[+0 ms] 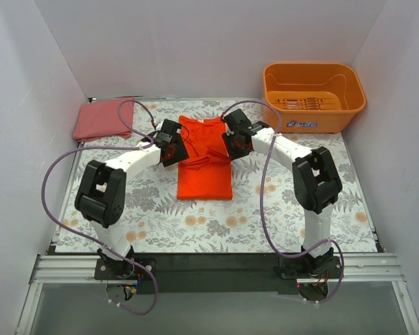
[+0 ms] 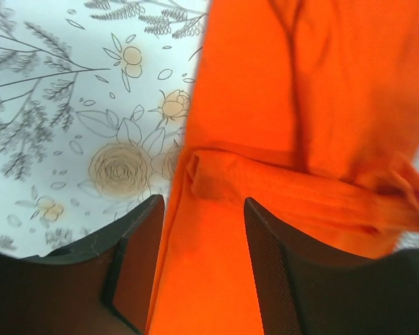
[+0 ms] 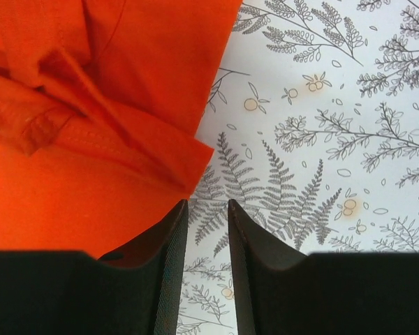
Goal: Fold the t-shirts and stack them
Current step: Fold the tshirt
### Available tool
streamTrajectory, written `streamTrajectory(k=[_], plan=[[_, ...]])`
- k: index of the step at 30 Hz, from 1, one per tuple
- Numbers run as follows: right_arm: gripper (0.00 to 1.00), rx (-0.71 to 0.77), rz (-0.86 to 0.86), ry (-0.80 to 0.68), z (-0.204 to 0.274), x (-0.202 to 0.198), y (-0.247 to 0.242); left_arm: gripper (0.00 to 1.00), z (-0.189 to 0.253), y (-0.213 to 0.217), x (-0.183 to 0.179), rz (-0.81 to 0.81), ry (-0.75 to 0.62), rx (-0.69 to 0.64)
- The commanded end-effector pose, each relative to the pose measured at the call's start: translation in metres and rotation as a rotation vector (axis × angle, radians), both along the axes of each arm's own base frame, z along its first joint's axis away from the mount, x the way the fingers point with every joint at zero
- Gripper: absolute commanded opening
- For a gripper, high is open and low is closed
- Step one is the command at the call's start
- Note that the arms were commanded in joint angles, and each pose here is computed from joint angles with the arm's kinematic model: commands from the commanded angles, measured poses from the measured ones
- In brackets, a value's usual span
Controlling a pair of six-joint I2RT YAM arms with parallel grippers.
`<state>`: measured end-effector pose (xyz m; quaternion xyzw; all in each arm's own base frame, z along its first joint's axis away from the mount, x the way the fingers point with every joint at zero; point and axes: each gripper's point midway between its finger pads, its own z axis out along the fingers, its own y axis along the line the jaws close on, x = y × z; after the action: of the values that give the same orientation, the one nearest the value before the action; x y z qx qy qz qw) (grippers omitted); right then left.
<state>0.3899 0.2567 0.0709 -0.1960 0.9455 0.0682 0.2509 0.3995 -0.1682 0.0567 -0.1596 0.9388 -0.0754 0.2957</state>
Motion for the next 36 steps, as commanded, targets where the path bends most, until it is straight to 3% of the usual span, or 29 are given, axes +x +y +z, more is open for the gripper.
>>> streamTrajectory(k=[1, 4, 12, 16, 24, 30, 33, 36], plan=[[0.36, 0.12, 0.016, -0.102, 0.049, -0.007, 0.012, 0.49, 0.068, 0.001, -0.005, 0.03, -0.151, -0.051], [0.36, 0.209, 0.086, -0.113, 0.056, -0.027, 0.033, 0.49, 0.075, -0.01, -0.032, 0.014, -0.154, -0.086], [0.24, 0.339, 0.179, -0.035, 0.033, -0.044, 0.071, 0.2, 0.006, -0.034, -0.097, -0.054, 0.035, -0.114], [0.23, 0.345, 0.193, -0.009, 0.019, -0.038, 0.081, 0.13, -0.026, -0.028, -0.123, -0.047, 0.135, -0.103], [0.24, 0.304, 0.135, -0.052, 0.002, 0.012, 0.08, 0.12, -0.049, -0.012, -0.155, -0.032, 0.214, -0.091], [0.25, 0.373, 0.074, -0.151, 0.035, 0.068, 0.076, 0.12, -0.044, -0.01, -0.158, -0.029, 0.205, -0.097], [0.26, 0.464, 0.149, -0.156, 0.063, 0.061, 0.09, 0.12, -0.042, -0.009, -0.158, -0.031, 0.197, -0.099], [0.26, 0.573, 0.252, -0.058, 0.063, 0.022, 0.103, 0.12, -0.039, -0.01, -0.157, -0.03, 0.19, -0.107]])
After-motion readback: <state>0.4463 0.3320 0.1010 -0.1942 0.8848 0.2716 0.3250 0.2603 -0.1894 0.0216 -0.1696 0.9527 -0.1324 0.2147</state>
